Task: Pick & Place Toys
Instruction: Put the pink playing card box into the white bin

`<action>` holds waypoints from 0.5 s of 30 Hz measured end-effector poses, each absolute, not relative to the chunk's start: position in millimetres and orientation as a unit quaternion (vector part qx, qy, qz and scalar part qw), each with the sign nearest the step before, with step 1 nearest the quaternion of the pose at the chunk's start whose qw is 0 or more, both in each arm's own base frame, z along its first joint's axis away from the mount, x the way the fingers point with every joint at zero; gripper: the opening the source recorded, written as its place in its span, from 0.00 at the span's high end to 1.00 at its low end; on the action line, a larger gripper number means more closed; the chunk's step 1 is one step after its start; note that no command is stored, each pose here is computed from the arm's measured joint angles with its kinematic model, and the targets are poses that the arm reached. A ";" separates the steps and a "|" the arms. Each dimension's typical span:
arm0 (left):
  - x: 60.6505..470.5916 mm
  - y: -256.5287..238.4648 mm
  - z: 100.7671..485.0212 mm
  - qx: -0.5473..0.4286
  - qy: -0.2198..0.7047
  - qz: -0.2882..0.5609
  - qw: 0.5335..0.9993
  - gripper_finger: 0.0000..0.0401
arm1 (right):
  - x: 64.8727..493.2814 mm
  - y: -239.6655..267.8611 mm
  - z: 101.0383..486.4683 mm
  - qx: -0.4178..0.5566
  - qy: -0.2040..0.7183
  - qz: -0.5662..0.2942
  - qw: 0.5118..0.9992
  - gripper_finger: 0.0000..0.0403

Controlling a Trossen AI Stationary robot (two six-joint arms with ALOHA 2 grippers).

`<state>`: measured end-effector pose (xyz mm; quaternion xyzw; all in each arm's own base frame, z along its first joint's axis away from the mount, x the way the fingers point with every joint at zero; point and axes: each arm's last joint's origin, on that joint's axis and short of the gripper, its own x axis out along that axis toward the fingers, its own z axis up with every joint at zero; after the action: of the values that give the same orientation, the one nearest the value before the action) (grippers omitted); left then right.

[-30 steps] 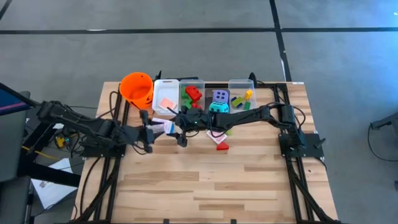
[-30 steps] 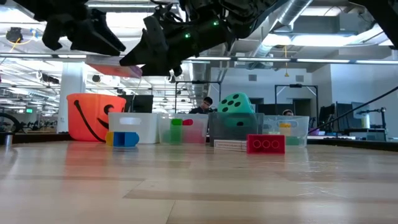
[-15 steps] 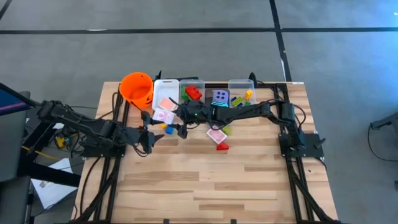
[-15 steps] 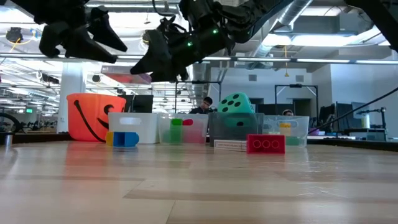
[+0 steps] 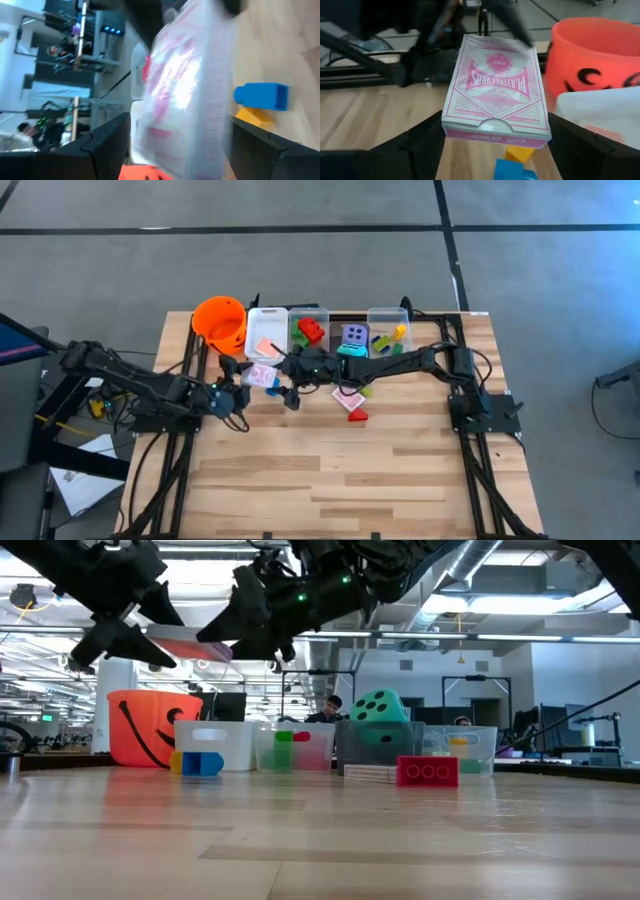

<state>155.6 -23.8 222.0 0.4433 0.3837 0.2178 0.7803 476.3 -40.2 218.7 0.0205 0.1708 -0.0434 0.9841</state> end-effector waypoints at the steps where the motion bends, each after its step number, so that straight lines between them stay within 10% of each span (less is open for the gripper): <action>1: 156.2 -23.9 221.2 0.446 0.386 0.220 0.777 0.29 | 476.6 -38.7 219.1 0.020 0.173 -0.042 0.984 0.26; 15: 161.4 -23.8 216.8 0.463 0.395 0.259 0.750 0.86 | 480.8 -31.2 232.7 0.042 0.154 -0.038 0.986 0.17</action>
<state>161.4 -23.8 216.8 0.4625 0.3952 0.2593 0.7501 480.8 -31.2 232.7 0.0420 0.1538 -0.0381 0.9865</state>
